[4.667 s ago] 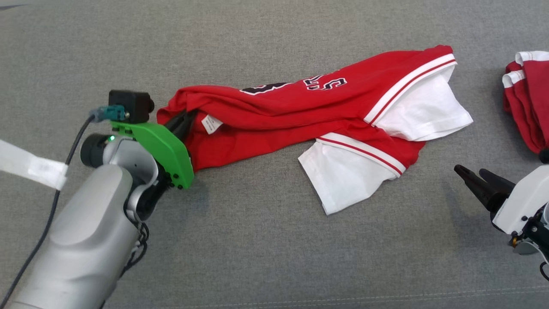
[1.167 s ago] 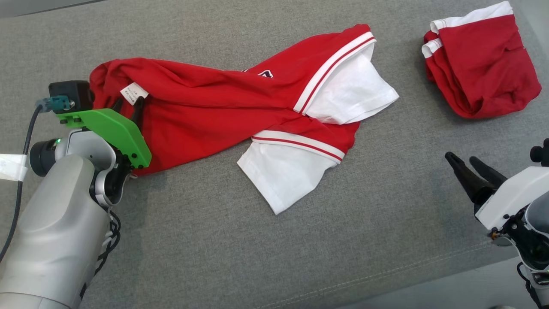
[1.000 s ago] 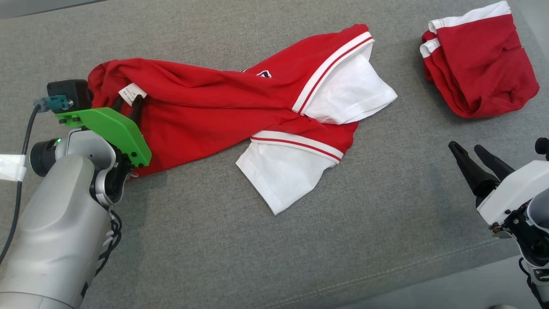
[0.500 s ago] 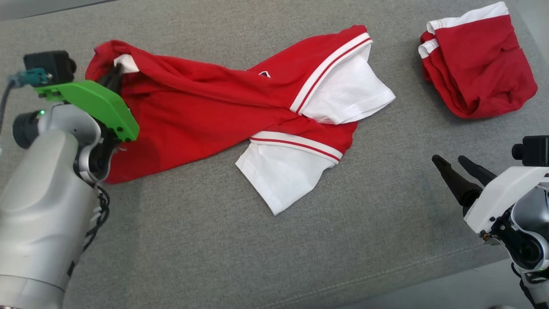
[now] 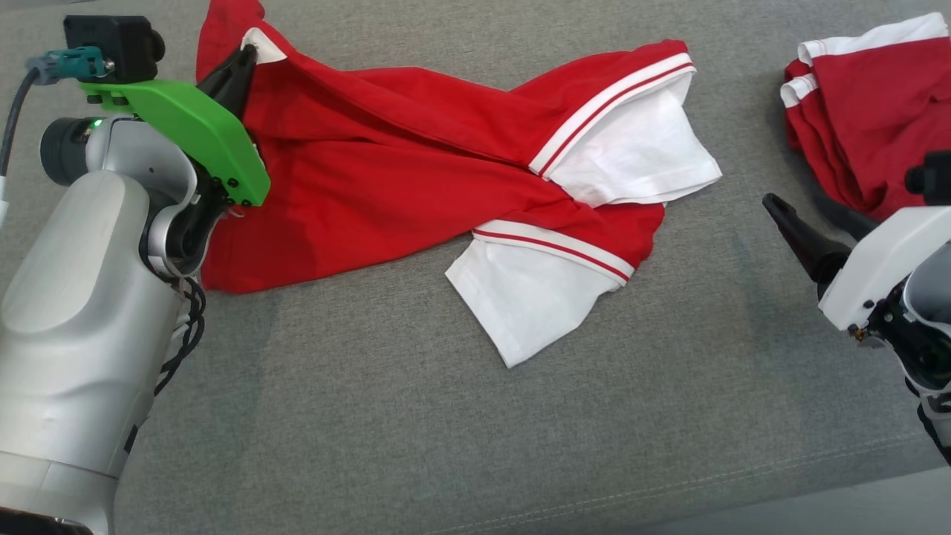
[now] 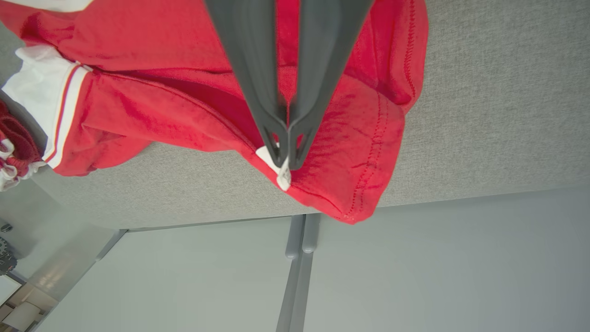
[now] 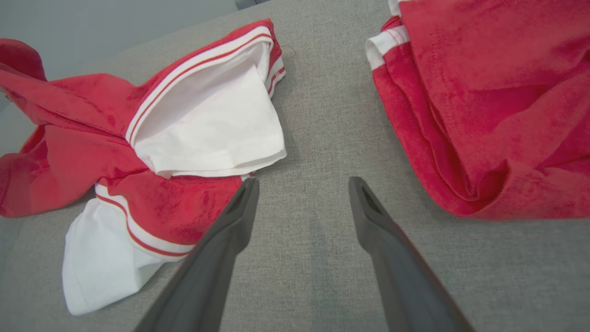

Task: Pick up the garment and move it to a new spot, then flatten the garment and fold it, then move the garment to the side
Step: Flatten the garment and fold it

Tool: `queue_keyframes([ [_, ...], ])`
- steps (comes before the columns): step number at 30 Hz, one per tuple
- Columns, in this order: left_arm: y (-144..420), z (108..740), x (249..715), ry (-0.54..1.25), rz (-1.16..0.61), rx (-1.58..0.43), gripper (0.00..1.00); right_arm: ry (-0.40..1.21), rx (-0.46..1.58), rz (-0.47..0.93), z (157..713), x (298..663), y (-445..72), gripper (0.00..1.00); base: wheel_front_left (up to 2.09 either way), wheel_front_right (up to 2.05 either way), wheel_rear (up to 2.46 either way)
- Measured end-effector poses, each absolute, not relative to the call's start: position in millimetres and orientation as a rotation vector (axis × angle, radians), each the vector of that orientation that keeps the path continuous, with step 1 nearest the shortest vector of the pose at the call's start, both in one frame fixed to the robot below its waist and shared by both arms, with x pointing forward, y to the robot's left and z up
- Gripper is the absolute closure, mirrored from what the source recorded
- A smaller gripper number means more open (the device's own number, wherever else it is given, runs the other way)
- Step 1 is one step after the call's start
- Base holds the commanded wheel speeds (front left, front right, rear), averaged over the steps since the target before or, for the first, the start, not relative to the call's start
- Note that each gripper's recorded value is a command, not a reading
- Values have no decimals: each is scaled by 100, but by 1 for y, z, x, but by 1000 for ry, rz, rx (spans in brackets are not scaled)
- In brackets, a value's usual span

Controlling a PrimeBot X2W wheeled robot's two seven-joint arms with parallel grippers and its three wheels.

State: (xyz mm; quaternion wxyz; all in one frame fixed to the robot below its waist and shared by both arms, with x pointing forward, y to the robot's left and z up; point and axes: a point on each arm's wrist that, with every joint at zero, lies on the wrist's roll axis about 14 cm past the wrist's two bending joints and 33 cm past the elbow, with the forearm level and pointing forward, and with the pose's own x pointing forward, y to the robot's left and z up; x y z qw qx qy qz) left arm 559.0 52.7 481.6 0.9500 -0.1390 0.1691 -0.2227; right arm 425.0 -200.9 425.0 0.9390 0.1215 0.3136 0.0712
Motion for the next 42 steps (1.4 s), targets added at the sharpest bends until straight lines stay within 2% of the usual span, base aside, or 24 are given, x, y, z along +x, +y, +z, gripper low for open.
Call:
queue_keyframes([
  [7,61,485,552,350,-457,-274,100,647,249,189,425,457,-183,0,0,0,0],
  [21,91,483,547,369,-417,-240,100,774,277,276,388,472,-132,0,0,0,0],
  [36,86,481,549,386,-434,-242,100,788,279,234,376,493,-139,0,0,0,0],
  [42,90,478,548,393,-424,-242,100,819,282,241,362,490,-130,0,0,0,0],
])
